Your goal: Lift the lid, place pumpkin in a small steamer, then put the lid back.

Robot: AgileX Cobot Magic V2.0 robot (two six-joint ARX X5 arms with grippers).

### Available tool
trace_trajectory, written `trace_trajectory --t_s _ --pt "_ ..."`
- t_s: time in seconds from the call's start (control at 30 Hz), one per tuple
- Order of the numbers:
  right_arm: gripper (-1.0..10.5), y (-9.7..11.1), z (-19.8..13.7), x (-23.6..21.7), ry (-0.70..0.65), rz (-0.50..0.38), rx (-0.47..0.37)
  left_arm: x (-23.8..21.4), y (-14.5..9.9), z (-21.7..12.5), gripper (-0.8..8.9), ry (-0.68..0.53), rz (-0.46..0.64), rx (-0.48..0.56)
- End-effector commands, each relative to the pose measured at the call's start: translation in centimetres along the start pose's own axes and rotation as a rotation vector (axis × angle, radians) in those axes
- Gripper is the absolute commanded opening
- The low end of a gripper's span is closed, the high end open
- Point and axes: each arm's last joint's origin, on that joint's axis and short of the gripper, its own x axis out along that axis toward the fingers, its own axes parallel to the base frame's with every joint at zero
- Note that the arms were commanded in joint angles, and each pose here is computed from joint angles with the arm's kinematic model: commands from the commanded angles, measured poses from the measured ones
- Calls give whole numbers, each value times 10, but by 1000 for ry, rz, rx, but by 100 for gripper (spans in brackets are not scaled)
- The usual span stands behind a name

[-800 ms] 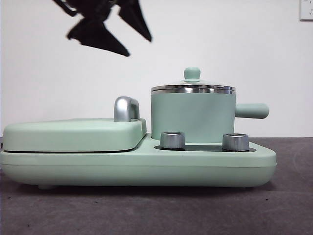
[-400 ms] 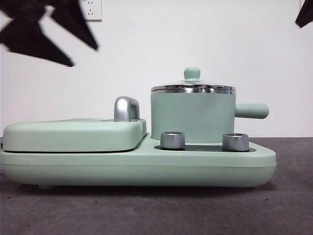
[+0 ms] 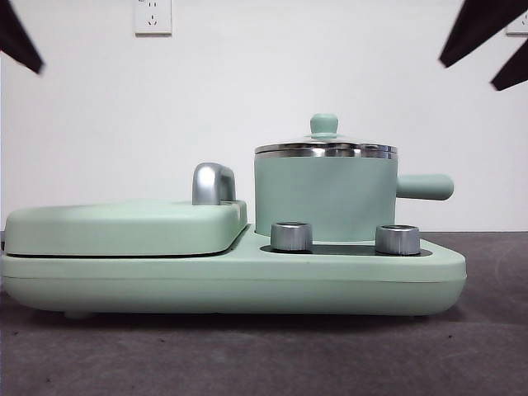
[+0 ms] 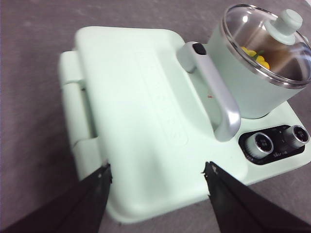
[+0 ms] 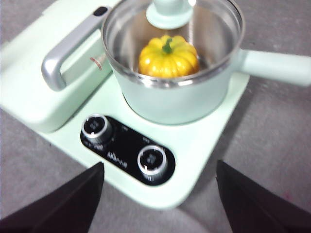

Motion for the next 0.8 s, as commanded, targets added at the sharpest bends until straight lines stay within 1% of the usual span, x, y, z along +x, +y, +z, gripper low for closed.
trace_trajectory --t_s 0.03,0.13,0.23,0.27,0.3,0.33,0.37,0.4,0.47,0.57,0.8 --pt "355 1 4 9 2 26 -14 -10 0 0 312 -41 6 -3" --pt "355 1 5 16 13 48 -15 -19 -1 -1 312 -83 5 7" --pt "353 1 5 19 30 47 -20 -23 -1 -2 312 -93 3 13" --pt "323 1 4 19 34 47 -25 -23 -1 -2 306 -93 3 17" --pt "221 1 5 19 30 45 -34 -23 -1 -3 246 -93 3 27" --pt "115 1 5 19 22 45 -36 -24 -1 -2 142 -93 3 29" --pt "-14 1 6 19 15 43 -39 -24 -1 -3 -1 -92 3 28" --pt "21 0 7 19 0 36 -40 -23 -1 -2 3 -98 2 33" --pt "19 1 10 19 -22 36 -41 -23 -1 -1 6 -100 2 42" --pt "19 2 10 18 -27 77 -38 -24 -1 -3 7 -88 4 39" --pt "19 2 13 17 -60 80 -43 -26 -2 -2 7 -111 0 42"
